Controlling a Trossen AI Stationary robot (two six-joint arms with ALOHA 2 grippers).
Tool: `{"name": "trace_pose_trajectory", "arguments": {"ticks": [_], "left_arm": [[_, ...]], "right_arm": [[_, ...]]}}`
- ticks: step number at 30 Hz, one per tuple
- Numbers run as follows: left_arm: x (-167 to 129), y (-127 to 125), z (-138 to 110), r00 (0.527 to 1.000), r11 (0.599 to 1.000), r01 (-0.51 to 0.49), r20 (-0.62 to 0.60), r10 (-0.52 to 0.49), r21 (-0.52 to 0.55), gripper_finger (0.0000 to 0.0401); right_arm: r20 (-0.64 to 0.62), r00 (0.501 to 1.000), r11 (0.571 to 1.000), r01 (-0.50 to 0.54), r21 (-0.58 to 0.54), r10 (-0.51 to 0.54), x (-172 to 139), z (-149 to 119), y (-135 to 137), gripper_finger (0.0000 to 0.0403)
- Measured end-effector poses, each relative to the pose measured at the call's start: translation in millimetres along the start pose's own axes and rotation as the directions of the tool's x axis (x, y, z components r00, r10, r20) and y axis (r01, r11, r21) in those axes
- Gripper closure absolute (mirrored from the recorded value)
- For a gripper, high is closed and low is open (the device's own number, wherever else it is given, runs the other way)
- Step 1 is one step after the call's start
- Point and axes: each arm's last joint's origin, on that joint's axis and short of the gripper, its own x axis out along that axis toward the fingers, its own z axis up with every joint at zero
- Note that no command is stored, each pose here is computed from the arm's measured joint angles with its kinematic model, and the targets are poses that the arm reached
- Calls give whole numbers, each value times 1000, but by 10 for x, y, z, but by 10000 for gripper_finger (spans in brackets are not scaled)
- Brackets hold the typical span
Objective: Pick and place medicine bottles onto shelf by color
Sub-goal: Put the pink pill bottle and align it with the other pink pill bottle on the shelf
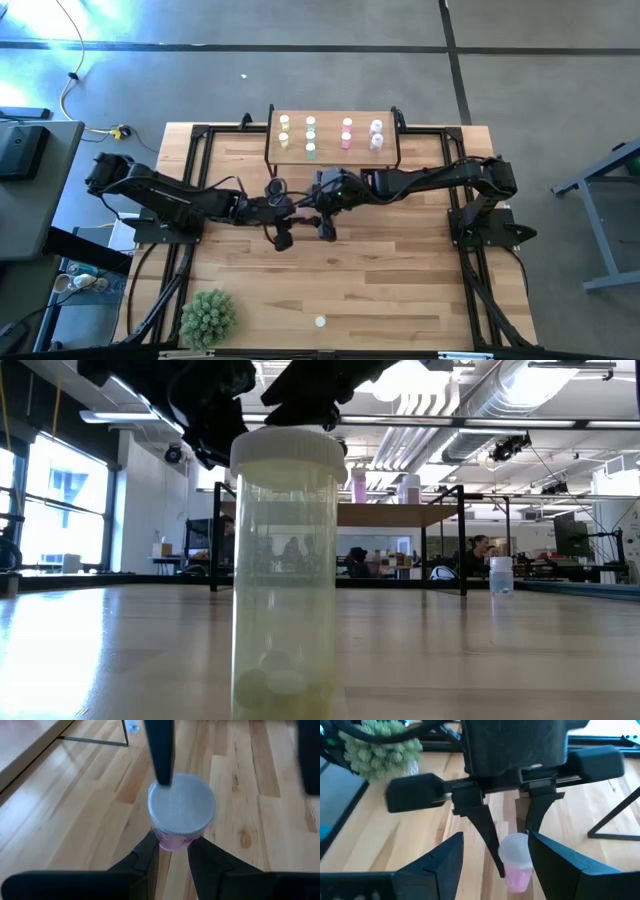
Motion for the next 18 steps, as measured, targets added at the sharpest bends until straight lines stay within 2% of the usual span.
{"name": "trace_pose_trajectory", "arguments": {"ticks": [3,7,13,18], "left_arm": [[30,-19,39,1000,1000,0,3,0,-1,318],[44,-32,75,1000,1000,1,6,-1,-3,318],[40,-35,105,1000,1000,1,29,0,-30,318],[38,-36,113,999,1000,1,37,0,-24,318]], "right_arm": [[-11,1000,1000,2,-11,-2,0,-11,3,189],[-21,997,996,71,-48,-72,-3,-19,-17,189],[-66,996,996,61,-61,-65,-8,-63,-15,189],[-55,996,996,60,-70,-64,-7,-53,-14,190]]}}
